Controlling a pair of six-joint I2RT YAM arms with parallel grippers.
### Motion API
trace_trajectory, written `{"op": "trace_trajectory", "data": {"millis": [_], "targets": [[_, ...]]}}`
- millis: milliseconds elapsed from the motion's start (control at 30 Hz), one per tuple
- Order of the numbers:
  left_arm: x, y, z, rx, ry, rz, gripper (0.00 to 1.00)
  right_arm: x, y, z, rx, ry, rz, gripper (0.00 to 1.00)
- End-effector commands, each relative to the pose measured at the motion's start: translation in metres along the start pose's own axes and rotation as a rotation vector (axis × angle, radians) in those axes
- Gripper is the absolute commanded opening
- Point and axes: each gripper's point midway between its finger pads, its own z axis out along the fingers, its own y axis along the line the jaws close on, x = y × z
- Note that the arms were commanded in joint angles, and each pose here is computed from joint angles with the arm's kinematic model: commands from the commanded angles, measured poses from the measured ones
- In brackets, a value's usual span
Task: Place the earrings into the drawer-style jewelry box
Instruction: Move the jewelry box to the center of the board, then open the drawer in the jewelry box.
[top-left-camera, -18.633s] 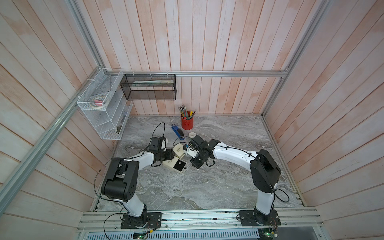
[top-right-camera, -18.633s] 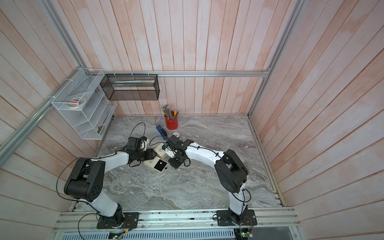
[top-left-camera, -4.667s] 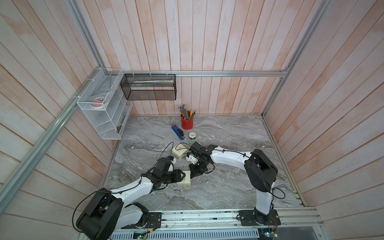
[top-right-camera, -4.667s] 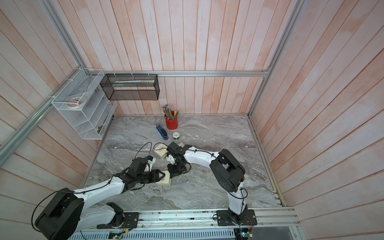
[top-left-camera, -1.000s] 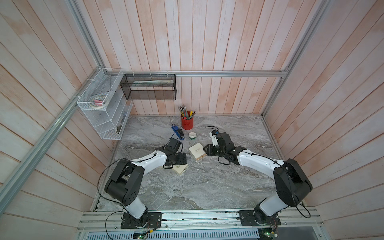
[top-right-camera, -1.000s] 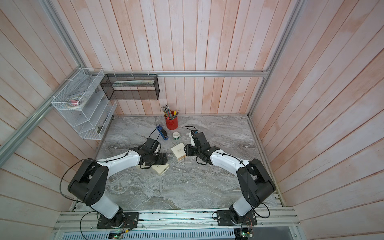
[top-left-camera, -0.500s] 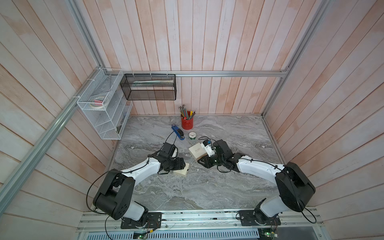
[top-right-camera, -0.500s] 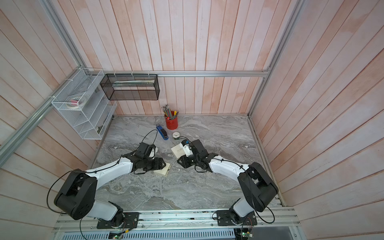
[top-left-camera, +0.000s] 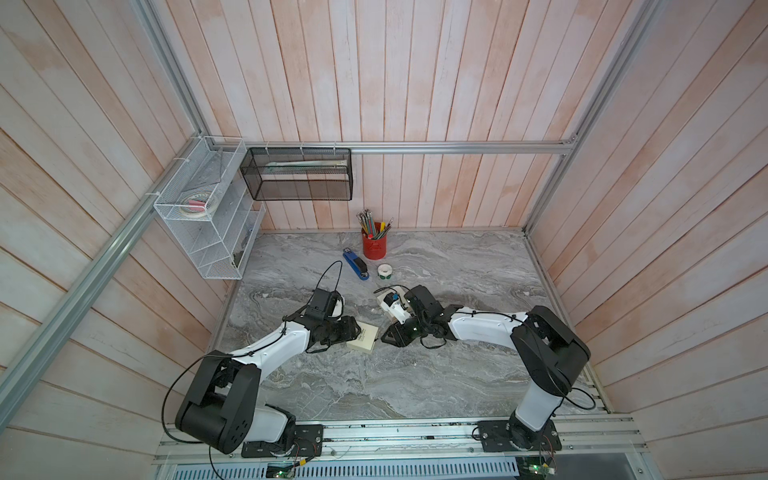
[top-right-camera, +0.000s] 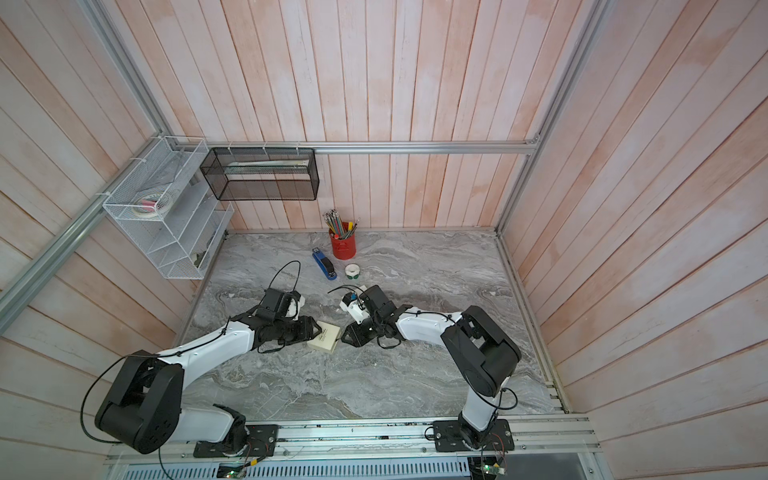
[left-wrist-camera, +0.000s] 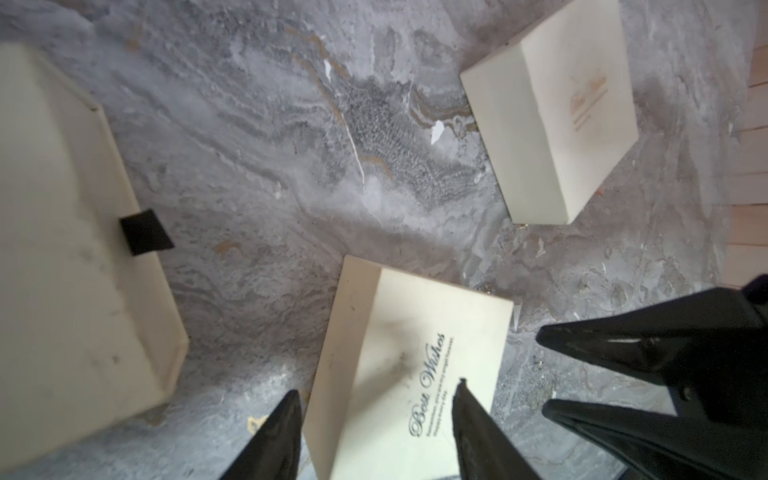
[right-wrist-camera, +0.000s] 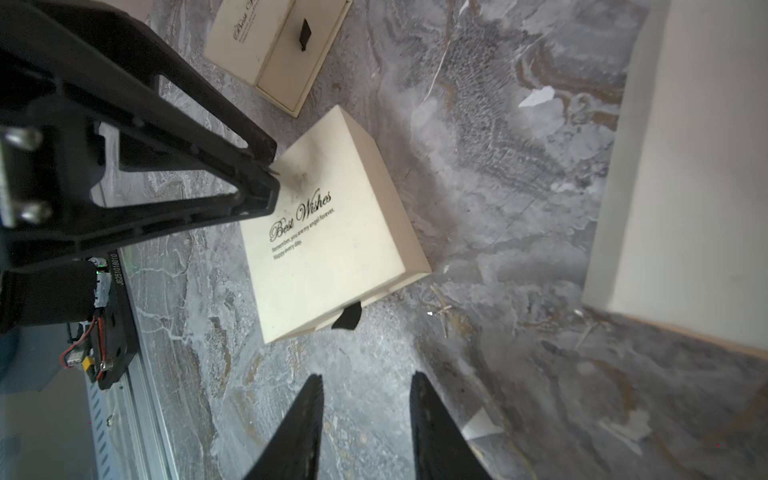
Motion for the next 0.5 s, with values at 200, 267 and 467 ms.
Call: {"op": "trace_trajectory", "data": {"millis": [200, 267, 467], "targets": [[0.007, 0.011, 0.014, -0.006, 0.04, -0.01, 0.54, 0.002, 0.001, 0.017, -0.028, 0.065, -0.059, 0.3], [0.007, 0.013, 0.015, -0.01, 0.044, -0.011, 0.54, 0.002, 0.001, 0.019, -0.03, 0.07, -0.061, 0.29], [0.009, 0.015, 0.018, -0.018, 0.056, -0.012, 0.54, 0.004, 0.002, 0.026, -0.042, 0.088, -0.066, 0.28]]}}
